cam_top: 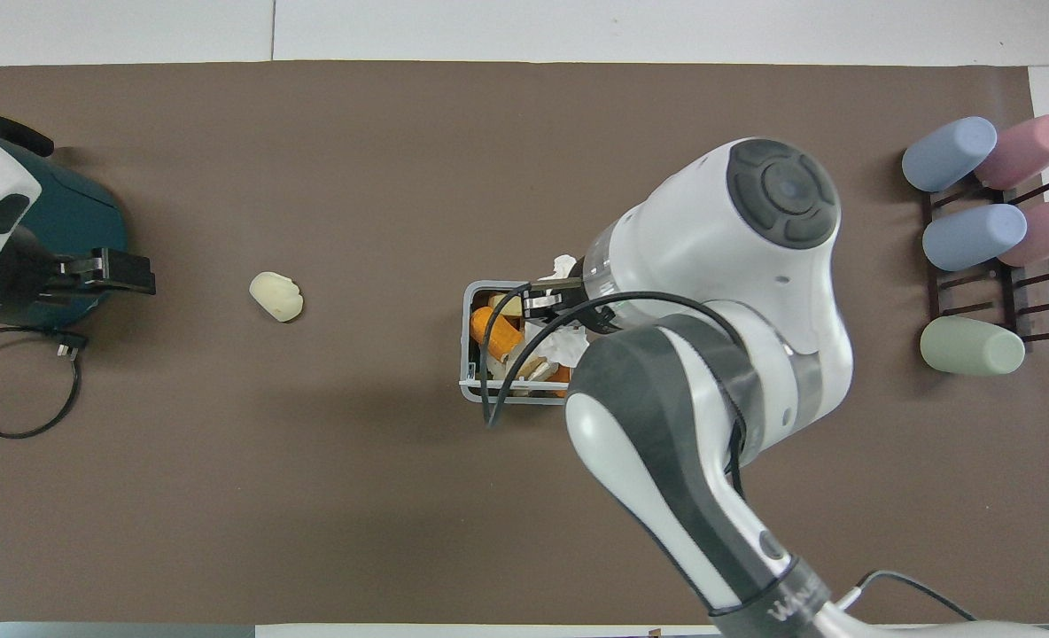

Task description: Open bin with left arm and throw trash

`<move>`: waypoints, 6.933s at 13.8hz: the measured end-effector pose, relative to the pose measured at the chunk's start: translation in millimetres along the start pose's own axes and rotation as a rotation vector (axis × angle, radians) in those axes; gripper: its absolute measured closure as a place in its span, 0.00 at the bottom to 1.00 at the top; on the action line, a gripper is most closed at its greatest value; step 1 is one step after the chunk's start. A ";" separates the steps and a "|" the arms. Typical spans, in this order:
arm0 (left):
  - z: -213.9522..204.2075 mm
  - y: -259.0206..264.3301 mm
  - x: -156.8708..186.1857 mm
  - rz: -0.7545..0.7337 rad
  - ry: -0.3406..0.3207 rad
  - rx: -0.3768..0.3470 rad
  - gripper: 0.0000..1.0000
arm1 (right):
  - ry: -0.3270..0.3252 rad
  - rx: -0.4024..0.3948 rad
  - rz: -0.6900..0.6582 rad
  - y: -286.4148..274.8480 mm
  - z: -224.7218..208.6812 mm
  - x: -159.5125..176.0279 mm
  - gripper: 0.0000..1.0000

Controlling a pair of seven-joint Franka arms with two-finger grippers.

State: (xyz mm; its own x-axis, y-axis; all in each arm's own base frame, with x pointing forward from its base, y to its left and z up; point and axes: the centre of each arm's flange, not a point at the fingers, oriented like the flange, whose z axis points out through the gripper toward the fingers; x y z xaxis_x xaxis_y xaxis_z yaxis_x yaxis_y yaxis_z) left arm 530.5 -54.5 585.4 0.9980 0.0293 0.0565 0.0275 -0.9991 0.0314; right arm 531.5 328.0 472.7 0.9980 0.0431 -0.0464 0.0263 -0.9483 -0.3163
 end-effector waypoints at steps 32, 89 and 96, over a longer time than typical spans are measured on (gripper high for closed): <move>254.1 51.8 16.5 -0.066 0.035 -0.006 0.82 | 0.354 -0.294 -0.567 210.0 78.2 114.8 0.00; -49.0 -29.5 -1.2 0.098 -0.038 0.014 0.00 | 0.111 0.171 0.497 -13.6 48.7 -5.4 0.98; -58.6 -44.3 -5.7 0.088 -0.074 0.016 0.00 | 0.115 0.063 0.228 1.4 66.9 -29.1 0.41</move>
State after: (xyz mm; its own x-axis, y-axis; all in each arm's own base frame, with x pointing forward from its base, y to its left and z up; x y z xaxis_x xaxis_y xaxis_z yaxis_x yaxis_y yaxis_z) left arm 520.2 -8.7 642.1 0.9981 -0.0603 -0.0154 -0.0601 -0.9981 0.0138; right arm 498.6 346.5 410.2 0.9778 -0.2089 -0.0162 -0.2000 -0.9076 -0.3690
